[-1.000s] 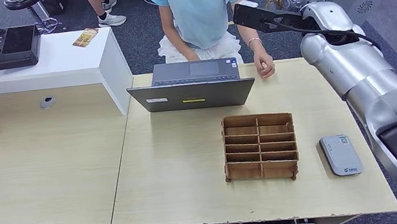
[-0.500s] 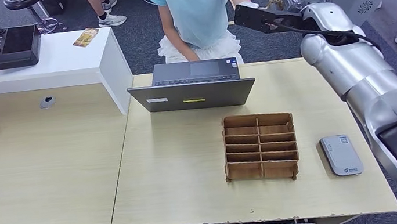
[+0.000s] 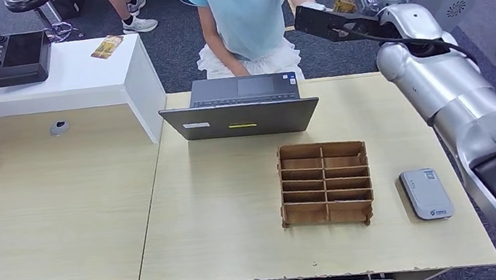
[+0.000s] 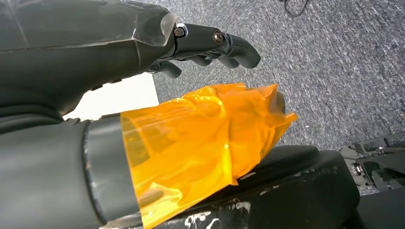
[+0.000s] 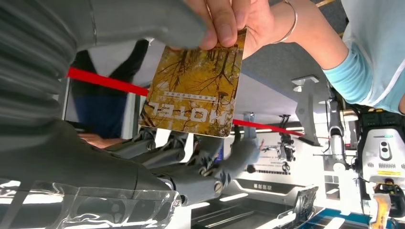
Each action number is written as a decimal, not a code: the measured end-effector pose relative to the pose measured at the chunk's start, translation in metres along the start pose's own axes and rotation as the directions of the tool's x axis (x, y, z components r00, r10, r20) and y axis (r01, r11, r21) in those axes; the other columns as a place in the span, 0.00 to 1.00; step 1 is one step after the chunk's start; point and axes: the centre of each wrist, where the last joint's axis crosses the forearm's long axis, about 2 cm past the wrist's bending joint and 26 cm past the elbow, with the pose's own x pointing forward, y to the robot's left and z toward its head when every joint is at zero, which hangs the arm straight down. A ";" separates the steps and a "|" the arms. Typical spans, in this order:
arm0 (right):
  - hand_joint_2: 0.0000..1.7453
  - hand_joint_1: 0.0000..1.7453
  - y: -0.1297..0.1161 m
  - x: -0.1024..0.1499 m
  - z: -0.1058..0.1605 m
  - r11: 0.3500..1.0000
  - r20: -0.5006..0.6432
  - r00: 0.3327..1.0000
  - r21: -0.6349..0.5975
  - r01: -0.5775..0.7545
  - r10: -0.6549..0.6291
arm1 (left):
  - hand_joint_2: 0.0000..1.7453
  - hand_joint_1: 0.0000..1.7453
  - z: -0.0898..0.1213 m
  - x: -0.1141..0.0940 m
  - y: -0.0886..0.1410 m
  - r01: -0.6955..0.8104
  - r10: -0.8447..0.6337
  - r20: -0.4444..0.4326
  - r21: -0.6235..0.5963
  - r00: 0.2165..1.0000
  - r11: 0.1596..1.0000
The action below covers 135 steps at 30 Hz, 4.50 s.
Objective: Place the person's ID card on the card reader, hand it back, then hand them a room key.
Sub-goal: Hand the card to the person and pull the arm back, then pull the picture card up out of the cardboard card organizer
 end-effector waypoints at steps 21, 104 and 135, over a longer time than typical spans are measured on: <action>1.00 0.00 -0.011 -0.014 0.016 0.799 0.093 0.833 -0.245 0.550 -0.545 | 0.00 0.00 0.000 -0.004 -0.002 -0.016 0.016 -0.009 0.004 1.000 1.000; 1.00 0.00 0.132 0.007 0.375 0.976 0.068 0.988 -0.160 0.149 -0.139 | 0.00 0.00 0.004 -0.012 -0.013 -0.237 0.237 -0.129 0.008 0.963 0.971; 1.00 0.23 0.169 0.043 0.350 0.992 0.108 0.986 0.033 0.124 -0.127 | 0.00 0.00 0.003 -0.011 -0.012 -0.227 0.224 -0.125 -0.004 0.966 0.974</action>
